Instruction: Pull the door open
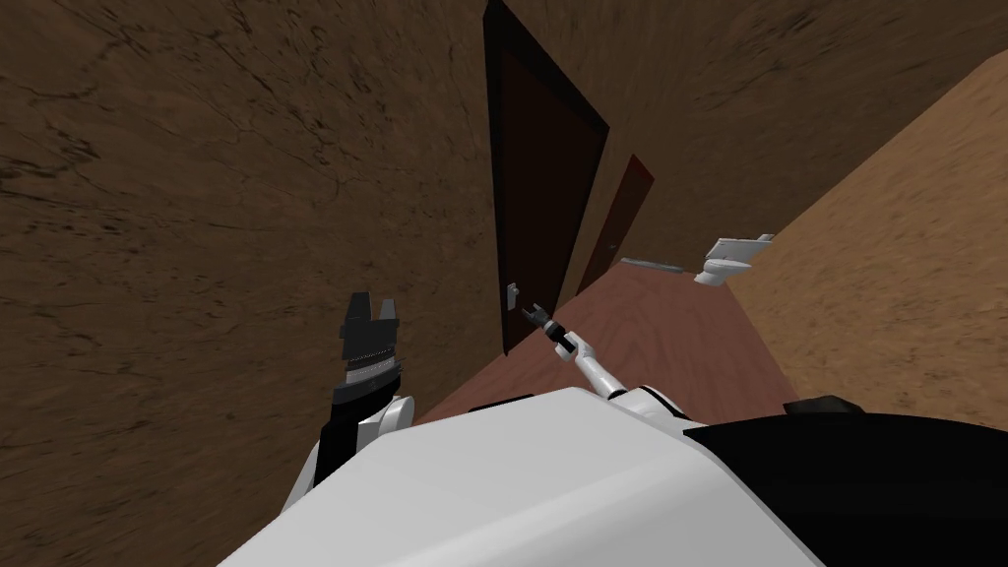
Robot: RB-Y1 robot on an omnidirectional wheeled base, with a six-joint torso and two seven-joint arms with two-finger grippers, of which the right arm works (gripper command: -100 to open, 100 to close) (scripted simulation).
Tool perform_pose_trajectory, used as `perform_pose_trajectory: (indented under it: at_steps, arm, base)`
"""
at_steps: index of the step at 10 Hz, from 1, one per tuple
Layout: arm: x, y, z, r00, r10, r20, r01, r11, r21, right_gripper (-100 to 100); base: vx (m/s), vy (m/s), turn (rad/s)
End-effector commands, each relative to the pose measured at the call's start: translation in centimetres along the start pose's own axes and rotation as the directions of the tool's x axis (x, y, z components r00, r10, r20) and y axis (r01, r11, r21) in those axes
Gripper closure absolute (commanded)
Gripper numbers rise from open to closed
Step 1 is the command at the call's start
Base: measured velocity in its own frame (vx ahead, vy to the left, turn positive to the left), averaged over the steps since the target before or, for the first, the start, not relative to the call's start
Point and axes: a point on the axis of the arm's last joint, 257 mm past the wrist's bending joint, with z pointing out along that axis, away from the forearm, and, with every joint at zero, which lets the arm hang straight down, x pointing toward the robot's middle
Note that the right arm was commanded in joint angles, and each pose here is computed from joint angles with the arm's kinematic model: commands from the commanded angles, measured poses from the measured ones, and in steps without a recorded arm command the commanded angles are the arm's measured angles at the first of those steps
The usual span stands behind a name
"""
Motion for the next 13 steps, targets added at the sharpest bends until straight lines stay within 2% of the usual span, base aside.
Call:
perform_pose_trajectory:
  at_steps: [1, 9, 13]
  arm:
    - [0.7, -0.5, 0.07, 0.999, -0.027, -0.021, 0.027, 1.000, -0.001, -100]
    - [2.7, -2.8, 0.13, 0.986, -0.130, -0.102, 0.130, 0.991, -0.009, -100]
    - [2.7, -2.7, 0.29, 0.988, -0.123, -0.097, 0.124, 0.992, 0.005, -100]
  base:
    - [0.068, -0.051, 0.021]
    - [0.070, -0.036, 0.019]
    - [0.134, 0.033, 0.031]
